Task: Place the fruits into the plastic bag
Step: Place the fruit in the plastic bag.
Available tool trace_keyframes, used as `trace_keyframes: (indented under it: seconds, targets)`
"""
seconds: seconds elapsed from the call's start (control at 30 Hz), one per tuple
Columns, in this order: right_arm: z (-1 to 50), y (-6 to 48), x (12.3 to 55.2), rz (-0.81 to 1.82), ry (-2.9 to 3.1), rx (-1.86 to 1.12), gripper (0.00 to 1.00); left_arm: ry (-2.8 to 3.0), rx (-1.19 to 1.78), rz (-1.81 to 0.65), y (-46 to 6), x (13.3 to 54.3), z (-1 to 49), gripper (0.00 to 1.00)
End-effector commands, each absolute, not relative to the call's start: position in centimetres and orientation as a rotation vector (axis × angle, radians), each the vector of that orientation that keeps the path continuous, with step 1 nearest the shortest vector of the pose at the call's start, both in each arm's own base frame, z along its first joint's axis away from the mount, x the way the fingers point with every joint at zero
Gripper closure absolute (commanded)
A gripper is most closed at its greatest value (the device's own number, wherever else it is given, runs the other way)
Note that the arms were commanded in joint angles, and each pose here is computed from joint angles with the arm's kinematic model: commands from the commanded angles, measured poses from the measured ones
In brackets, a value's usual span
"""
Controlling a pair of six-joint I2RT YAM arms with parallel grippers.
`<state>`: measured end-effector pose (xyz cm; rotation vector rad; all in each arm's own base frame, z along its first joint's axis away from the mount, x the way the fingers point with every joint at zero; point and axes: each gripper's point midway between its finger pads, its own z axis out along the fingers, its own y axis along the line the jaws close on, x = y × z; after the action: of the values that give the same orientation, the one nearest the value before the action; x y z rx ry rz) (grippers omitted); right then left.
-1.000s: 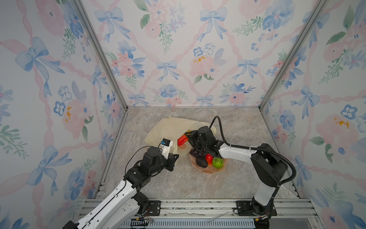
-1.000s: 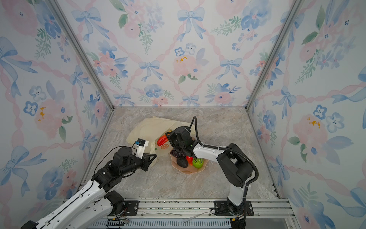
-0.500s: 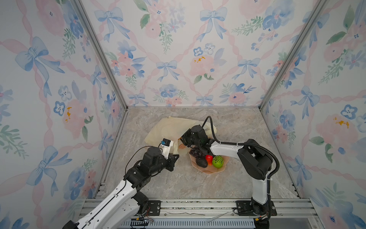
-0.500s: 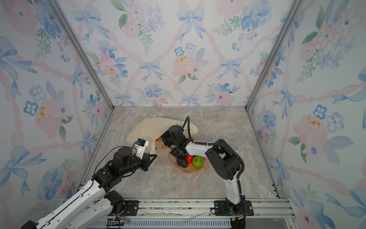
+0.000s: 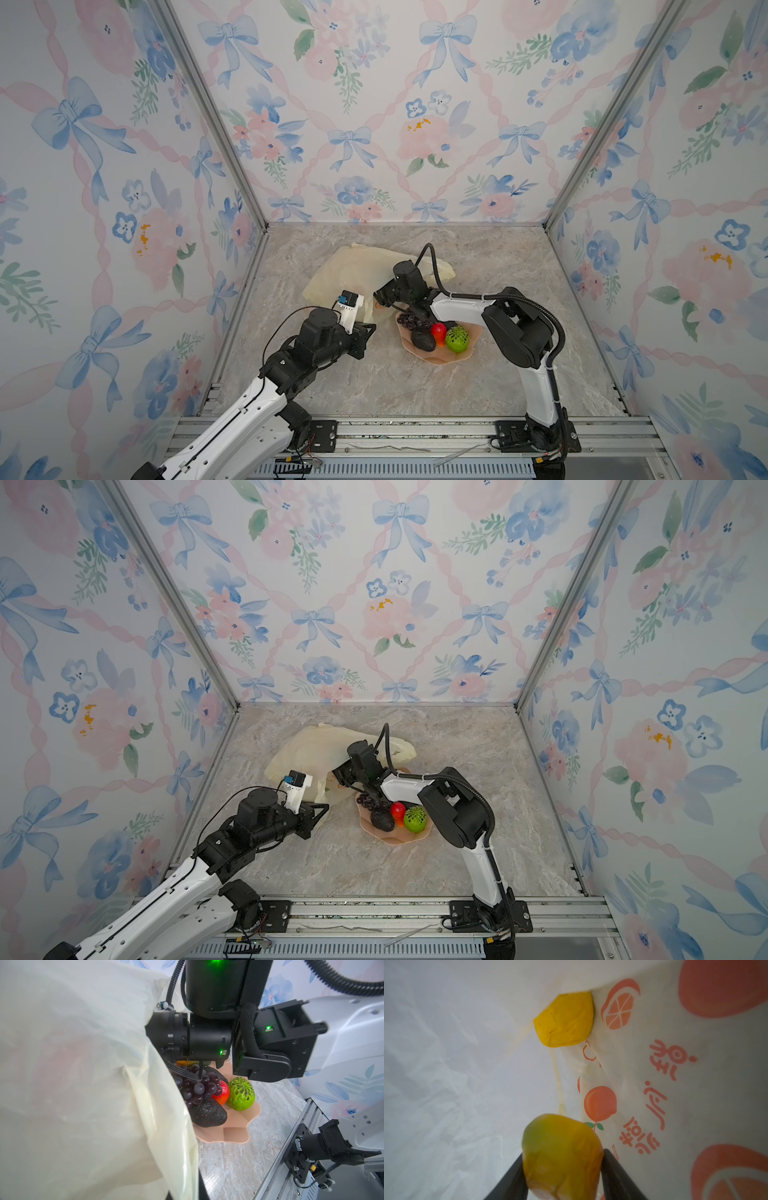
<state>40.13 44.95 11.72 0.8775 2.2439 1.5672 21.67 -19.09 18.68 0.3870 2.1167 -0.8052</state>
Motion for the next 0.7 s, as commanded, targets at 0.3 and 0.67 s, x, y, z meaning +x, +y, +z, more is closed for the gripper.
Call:
trace_keyframes:
  seconds: [0.3,0.67]
  targets:
    - [11.5,46.3,41.0,1.667,2.219,0.86,0.27,2.091,0.395,-0.815,-19.2,21.9,19.4,1.0]
    - [13.2,44.0,40.6,1.629,2.215,0.796,0.25,2.094,0.39,-0.812,-19.2,21.9,19.2,1.0]
